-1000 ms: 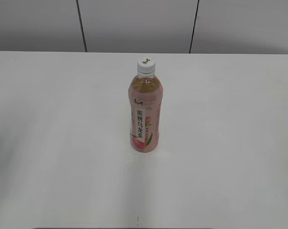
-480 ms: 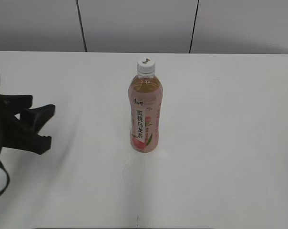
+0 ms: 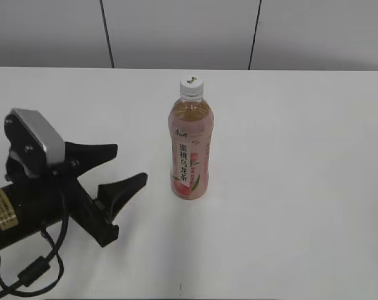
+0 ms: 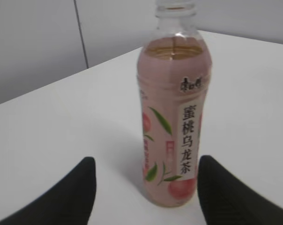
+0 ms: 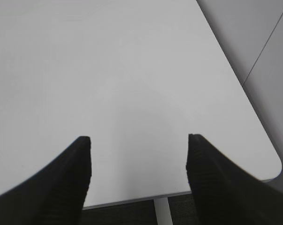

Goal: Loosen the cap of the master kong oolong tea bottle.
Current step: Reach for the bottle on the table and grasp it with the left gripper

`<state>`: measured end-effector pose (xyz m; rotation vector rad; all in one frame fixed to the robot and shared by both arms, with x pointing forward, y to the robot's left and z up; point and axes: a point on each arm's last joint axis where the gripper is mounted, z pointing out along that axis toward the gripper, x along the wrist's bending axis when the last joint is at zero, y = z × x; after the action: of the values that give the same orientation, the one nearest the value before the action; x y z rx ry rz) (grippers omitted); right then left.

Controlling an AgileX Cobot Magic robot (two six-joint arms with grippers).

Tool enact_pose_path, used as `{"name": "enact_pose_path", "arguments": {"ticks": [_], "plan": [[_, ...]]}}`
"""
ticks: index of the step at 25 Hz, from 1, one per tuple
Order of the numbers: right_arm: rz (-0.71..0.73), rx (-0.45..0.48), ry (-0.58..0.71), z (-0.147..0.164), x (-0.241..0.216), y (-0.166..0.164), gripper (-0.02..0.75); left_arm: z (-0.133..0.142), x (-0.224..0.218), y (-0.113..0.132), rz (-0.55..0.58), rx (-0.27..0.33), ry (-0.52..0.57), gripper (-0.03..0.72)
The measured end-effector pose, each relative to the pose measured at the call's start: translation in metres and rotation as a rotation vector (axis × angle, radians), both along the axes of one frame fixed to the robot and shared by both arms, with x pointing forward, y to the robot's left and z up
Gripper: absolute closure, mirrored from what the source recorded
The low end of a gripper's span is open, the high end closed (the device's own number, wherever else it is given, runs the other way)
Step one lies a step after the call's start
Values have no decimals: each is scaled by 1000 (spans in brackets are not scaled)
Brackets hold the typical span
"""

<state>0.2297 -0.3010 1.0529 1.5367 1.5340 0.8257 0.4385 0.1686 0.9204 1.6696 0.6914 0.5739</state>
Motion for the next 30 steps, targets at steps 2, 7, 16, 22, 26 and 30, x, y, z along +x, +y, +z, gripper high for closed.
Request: {"name": "enact_pose_path", "arguments": {"ticks": [2, 7, 16, 22, 26, 30], "plan": [[0, 0, 0, 0, 0, 0, 254, -13, 0, -3, -29, 0, 27, 233], [0, 0, 0, 0, 0, 0, 254, -50, 2, -6, -49, 53, 149, 116], [0, 0, 0, 0, 0, 0, 255, -47, 30, -25, -93, 19, 72, 102], [0, 0, 0, 0, 0, 0, 255, -46, 45, -35, -125, 5, 30, 102], [0, 0, 0, 0, 0, 0, 255, -43, 51, -43, -167, 0, -1, 102], [0, 0, 0, 0, 0, 0, 255, -38, 60, -47, -164, -26, -21, 102]]}}
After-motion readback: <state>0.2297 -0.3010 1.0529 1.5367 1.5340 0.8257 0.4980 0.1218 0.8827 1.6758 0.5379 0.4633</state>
